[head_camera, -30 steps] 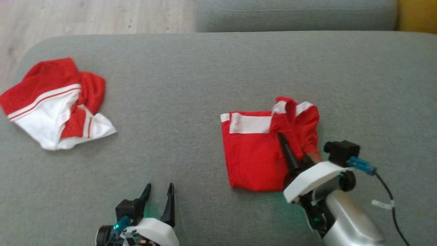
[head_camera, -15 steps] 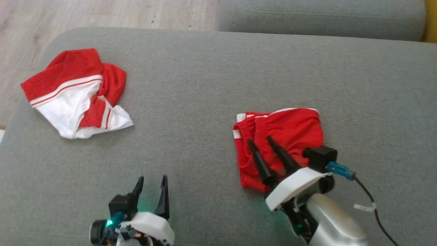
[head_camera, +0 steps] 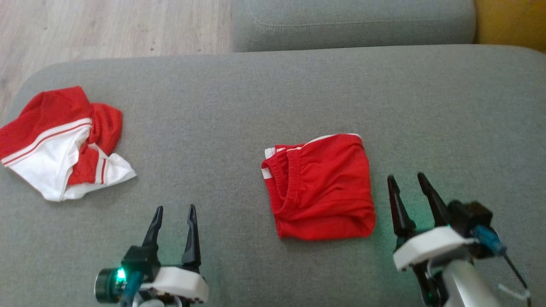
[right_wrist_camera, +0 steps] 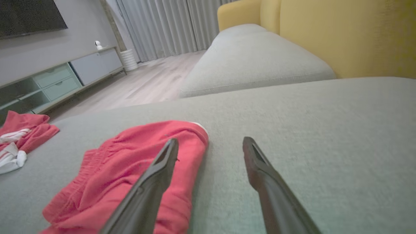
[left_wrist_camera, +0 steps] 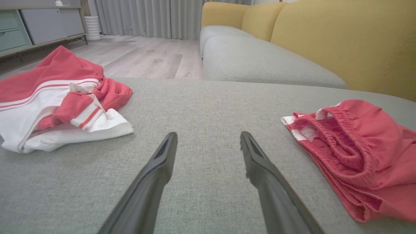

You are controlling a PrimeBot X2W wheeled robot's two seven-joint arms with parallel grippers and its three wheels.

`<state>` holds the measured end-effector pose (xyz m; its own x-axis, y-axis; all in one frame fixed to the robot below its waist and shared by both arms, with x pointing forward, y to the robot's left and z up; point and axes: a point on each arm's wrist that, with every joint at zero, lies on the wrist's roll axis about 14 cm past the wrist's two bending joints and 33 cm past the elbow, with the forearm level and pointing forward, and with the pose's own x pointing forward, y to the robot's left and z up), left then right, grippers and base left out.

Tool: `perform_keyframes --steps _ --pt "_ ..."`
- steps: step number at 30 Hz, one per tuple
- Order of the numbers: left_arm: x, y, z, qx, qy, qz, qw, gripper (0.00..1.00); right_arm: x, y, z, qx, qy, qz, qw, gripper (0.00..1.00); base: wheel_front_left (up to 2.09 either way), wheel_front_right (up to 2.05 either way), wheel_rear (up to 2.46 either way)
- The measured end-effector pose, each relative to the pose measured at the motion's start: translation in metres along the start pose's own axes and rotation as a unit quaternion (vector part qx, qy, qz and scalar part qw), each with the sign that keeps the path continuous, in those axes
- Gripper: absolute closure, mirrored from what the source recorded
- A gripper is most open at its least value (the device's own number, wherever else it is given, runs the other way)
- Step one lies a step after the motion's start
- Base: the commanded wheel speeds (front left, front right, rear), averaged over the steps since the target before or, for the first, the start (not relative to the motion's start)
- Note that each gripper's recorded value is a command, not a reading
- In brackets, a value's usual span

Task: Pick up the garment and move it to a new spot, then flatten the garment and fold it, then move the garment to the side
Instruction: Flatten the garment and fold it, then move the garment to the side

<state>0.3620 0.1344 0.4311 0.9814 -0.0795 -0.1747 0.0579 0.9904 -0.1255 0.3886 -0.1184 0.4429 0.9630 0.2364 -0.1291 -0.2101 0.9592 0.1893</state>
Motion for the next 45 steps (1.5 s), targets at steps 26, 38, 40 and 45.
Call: perform_keyframes --steps 26,38,40,45 --pt "-0.016 -0.002 -0.032 -0.001 0.046 -0.007 0.999 0.00 0.036 0.017 -0.025 -0.021 0.058 0.032 0.998 0.00 0.00 0.00 0.00" --pt "-0.019 0.007 -0.043 -0.007 0.066 0.006 0.998 0.00 0.044 -0.003 -0.058 -0.020 0.117 0.002 0.993 1.00 0.00 0.00 0.00" --pt "-0.015 -0.001 -0.042 -0.006 0.063 -0.008 0.998 0.00 0.042 -0.018 -0.046 -0.014 0.098 -0.022 0.995 1.00 0.00 0.00 0.00" --pt "0.001 -0.035 -0.037 -0.001 0.057 -0.064 0.996 0.00 0.023 -0.047 -0.027 -0.016 0.069 -0.063 0.996 1.00 0.00 0.00 0.00"
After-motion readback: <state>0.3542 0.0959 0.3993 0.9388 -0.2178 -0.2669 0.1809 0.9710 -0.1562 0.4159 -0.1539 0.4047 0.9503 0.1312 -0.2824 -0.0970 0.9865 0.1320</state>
